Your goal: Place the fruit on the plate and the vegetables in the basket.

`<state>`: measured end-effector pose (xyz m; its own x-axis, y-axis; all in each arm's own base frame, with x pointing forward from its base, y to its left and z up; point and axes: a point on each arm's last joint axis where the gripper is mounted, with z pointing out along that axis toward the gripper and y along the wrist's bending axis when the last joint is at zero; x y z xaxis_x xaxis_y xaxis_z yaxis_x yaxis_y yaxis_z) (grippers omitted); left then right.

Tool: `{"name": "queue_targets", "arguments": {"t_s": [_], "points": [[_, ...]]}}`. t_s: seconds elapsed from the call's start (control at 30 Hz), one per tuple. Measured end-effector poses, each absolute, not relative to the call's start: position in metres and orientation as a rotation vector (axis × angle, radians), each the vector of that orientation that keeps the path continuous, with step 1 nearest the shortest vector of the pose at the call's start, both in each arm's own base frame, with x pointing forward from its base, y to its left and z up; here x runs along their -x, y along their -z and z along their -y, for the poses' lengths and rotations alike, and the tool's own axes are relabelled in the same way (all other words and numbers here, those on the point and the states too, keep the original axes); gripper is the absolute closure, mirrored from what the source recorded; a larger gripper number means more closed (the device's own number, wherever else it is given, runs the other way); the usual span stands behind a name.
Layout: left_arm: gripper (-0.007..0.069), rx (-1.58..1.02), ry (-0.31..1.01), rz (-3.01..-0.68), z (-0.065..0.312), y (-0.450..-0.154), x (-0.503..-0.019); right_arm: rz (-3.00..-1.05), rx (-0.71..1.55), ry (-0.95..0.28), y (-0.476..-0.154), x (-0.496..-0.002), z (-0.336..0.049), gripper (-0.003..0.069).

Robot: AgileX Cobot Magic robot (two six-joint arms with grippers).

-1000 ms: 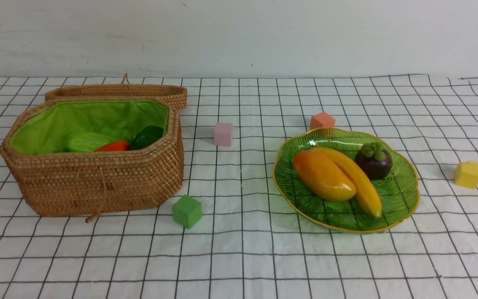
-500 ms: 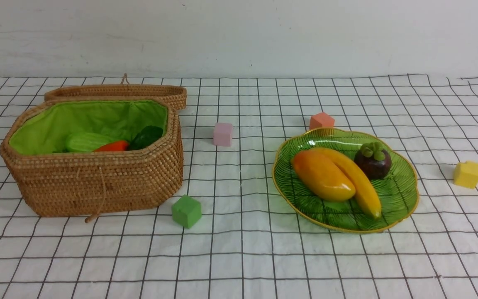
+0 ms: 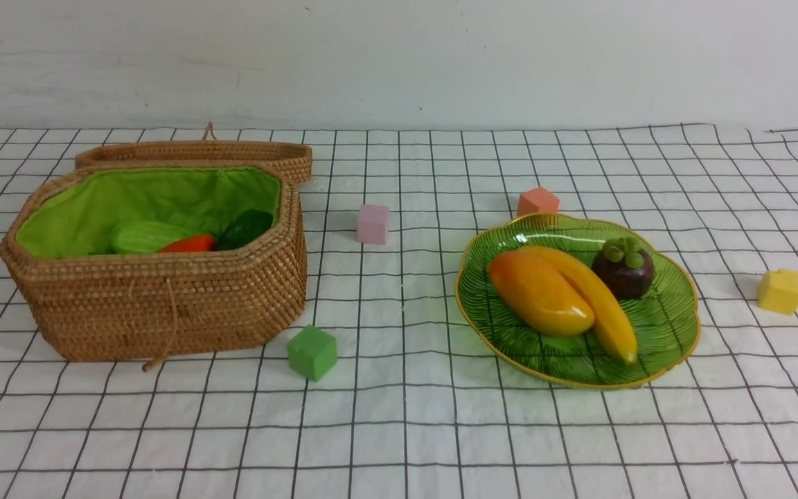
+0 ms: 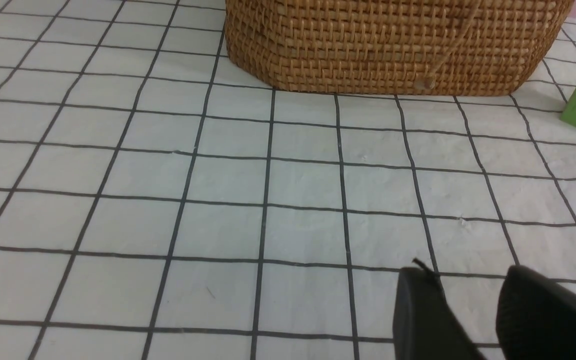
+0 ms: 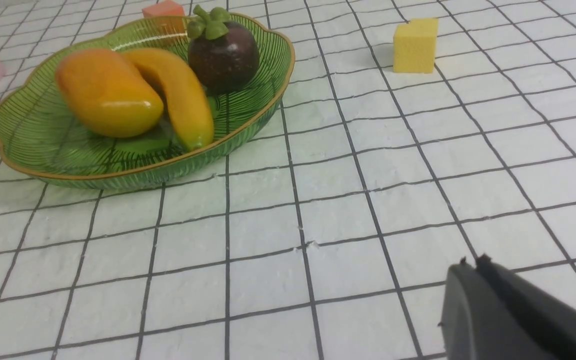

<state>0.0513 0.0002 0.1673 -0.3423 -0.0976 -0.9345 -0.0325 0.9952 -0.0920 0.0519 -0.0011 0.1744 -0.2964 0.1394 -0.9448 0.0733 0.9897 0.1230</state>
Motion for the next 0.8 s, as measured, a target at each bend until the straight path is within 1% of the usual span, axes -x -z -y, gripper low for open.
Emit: {"name": "queue_targets", "arguments": {"t_s": [0.8], "points": [[0.0387,0.071,0.081,-1.921,0.001,-0.1673,-0.0512,-1.872,-0.155,-0.066,-0.1745,-0.0519,0.0011,0.062]]}}
